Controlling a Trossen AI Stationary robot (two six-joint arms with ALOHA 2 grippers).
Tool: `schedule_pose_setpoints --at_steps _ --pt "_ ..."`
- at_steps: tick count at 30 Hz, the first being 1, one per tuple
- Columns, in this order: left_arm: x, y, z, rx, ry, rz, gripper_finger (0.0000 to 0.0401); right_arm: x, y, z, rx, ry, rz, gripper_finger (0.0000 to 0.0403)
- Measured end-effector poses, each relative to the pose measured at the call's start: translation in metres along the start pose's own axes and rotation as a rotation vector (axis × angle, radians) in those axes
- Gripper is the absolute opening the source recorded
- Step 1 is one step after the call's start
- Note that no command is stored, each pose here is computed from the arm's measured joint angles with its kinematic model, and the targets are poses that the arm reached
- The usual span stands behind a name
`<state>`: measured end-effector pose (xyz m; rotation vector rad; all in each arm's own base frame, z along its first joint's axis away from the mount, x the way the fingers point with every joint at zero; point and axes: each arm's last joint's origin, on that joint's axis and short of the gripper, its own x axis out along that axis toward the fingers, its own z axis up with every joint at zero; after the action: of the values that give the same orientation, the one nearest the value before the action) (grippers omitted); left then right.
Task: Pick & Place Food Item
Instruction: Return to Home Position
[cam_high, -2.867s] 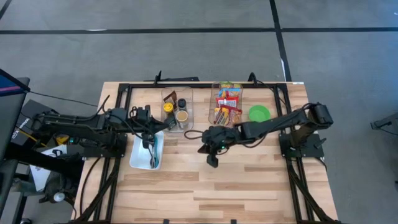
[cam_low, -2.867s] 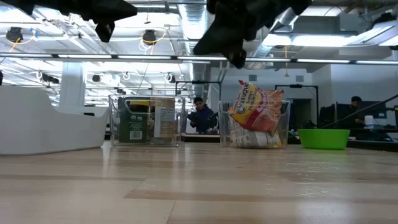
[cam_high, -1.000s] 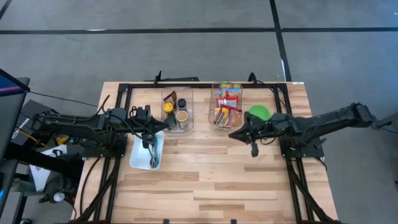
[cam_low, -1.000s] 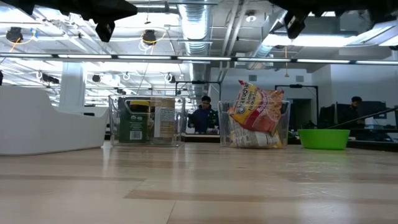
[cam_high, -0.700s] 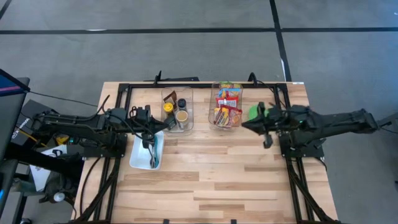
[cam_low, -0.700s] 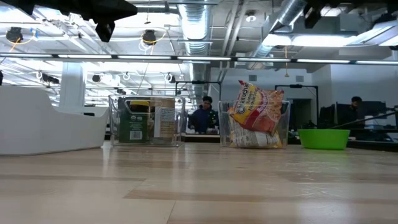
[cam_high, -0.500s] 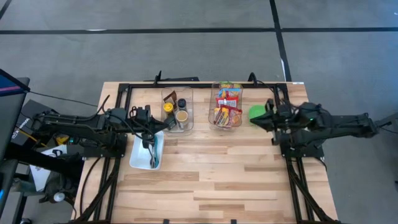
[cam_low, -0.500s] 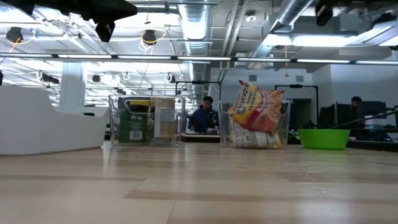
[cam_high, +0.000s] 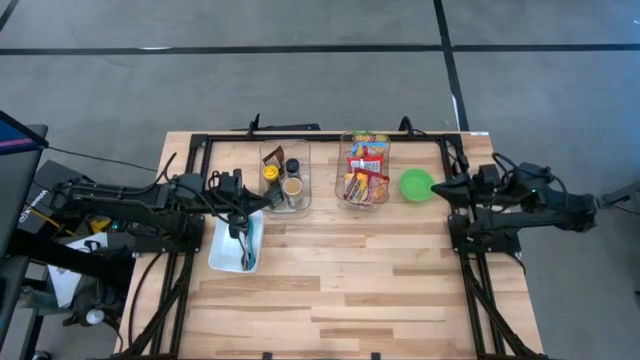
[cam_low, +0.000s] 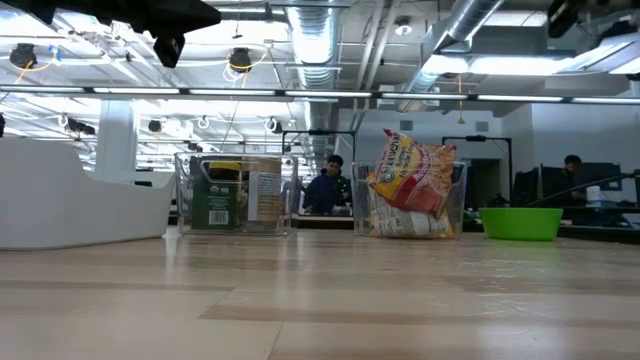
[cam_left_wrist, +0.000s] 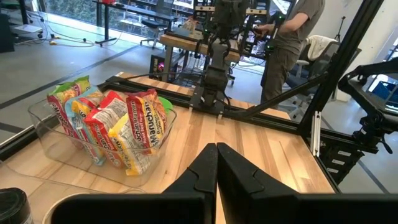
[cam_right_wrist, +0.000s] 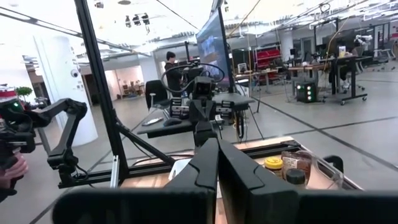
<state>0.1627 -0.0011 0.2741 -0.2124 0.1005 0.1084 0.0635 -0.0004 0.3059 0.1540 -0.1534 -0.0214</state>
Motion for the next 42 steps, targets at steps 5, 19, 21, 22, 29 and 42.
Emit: schedule_pose_setpoints --at_steps 5,19,21,22,29,42 --pt "0.000 0.000 0.000 0.000 0.000 0.000 0.0003 -0.014 -0.001 -0.001 0.001 -0.011 0.002 0.0005" --pt "0.000 0.000 0.000 0.000 0.000 0.000 0.0003 -0.032 -0.002 -0.001 0.010 -0.054 0.008 0.0005" --pt "0.000 0.000 0.000 0.000 0.000 0.000 0.0003 -0.032 -0.002 -0.002 0.010 -0.041 0.004 0.0005" --pt "0.000 0.000 0.000 0.000 0.000 0.000 0.0003 -0.032 -0.002 -0.003 0.013 -0.033 0.003 0.0005" --pt "0.000 0.000 0.000 0.000 0.000 0.000 0.0003 -0.032 -0.002 -0.003 0.062 -0.032 0.003 0.0005" --pt "0.000 0.000 0.000 0.000 0.000 0.000 0.0003 -0.005 -0.007 -0.047 0.050 -0.052 0.011 0.0005"
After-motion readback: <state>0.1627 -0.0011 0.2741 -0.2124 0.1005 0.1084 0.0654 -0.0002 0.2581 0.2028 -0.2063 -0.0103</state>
